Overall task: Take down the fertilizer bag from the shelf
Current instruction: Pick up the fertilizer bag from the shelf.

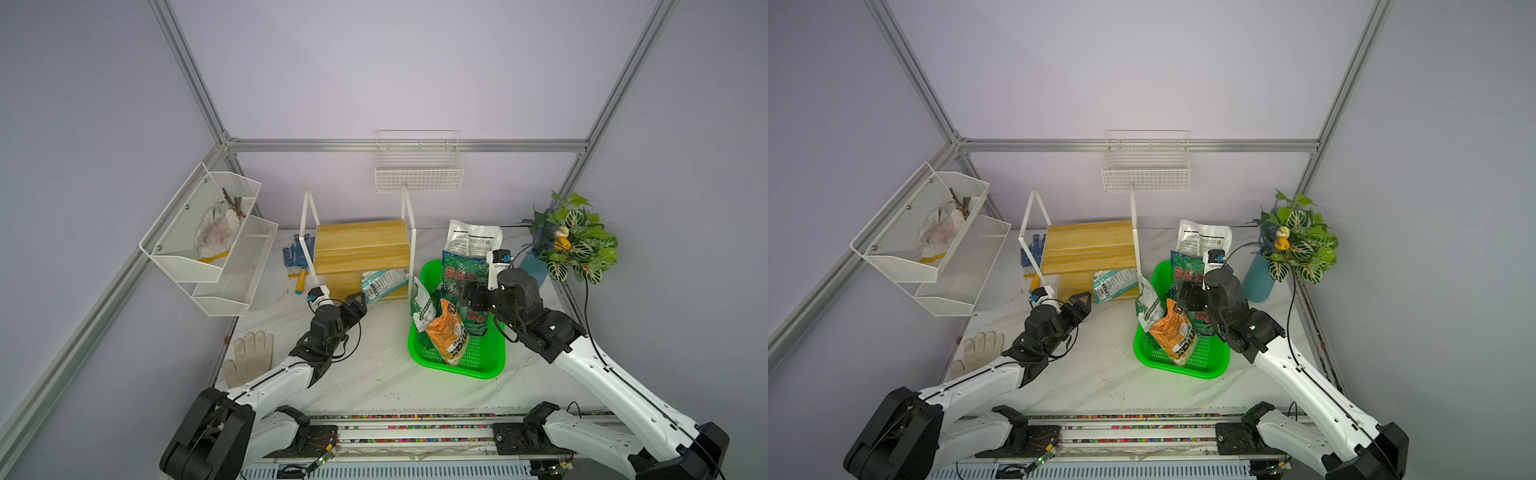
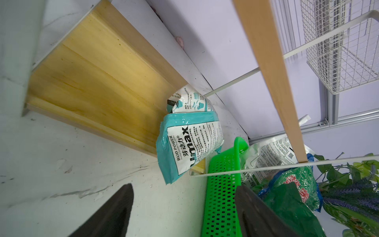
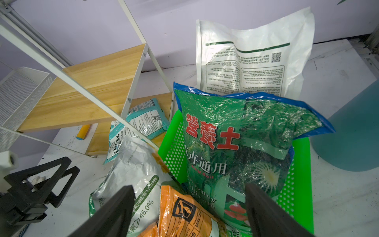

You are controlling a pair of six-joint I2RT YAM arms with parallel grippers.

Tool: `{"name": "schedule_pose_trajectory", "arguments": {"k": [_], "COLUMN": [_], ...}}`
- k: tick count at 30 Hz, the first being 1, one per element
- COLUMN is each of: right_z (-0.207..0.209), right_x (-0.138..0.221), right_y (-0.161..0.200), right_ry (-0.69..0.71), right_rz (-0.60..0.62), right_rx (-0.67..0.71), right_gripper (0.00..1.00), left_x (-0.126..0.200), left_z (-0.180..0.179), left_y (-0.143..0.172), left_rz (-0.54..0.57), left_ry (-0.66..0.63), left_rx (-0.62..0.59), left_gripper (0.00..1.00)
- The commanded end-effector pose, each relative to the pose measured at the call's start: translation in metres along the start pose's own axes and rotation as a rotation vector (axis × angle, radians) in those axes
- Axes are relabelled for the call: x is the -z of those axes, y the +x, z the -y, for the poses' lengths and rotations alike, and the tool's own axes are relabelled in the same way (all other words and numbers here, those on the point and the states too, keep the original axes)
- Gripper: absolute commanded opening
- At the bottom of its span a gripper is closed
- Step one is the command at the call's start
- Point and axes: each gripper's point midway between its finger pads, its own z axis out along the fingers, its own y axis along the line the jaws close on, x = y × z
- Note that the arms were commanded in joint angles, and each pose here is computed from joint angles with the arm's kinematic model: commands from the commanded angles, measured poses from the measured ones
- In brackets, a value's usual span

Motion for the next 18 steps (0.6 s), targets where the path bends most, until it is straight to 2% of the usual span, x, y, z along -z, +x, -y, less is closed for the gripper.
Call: {"name": "schedule_pose_trajectory", "arguments": {"k": [1, 11, 18], "right_z": [-0.003, 0.001, 0.003], "right_x": [0.007, 0.008, 0.007], "right_y": [-0.018, -0.020, -0.017], "right_ry": [-0.007, 0.017, 0.028], "right_rz": [0.048, 0.058, 0.054], "right_rx": [-0.010, 0.013, 0.024], "right_gripper": [0.89, 0.89, 0.90], "left_x": [-0.007, -0.042, -0.062], "left_z": [0.004, -0.005, 0.003], "left_y": [0.001, 0.008, 0.012], "left_rz": [0.007, -0.038, -0.063], "left_ry": [0.070, 0.040, 0.104], "left_rx": [0.023, 0.025, 0.025], "left_gripper": [0.81, 0.83, 0.81]}}
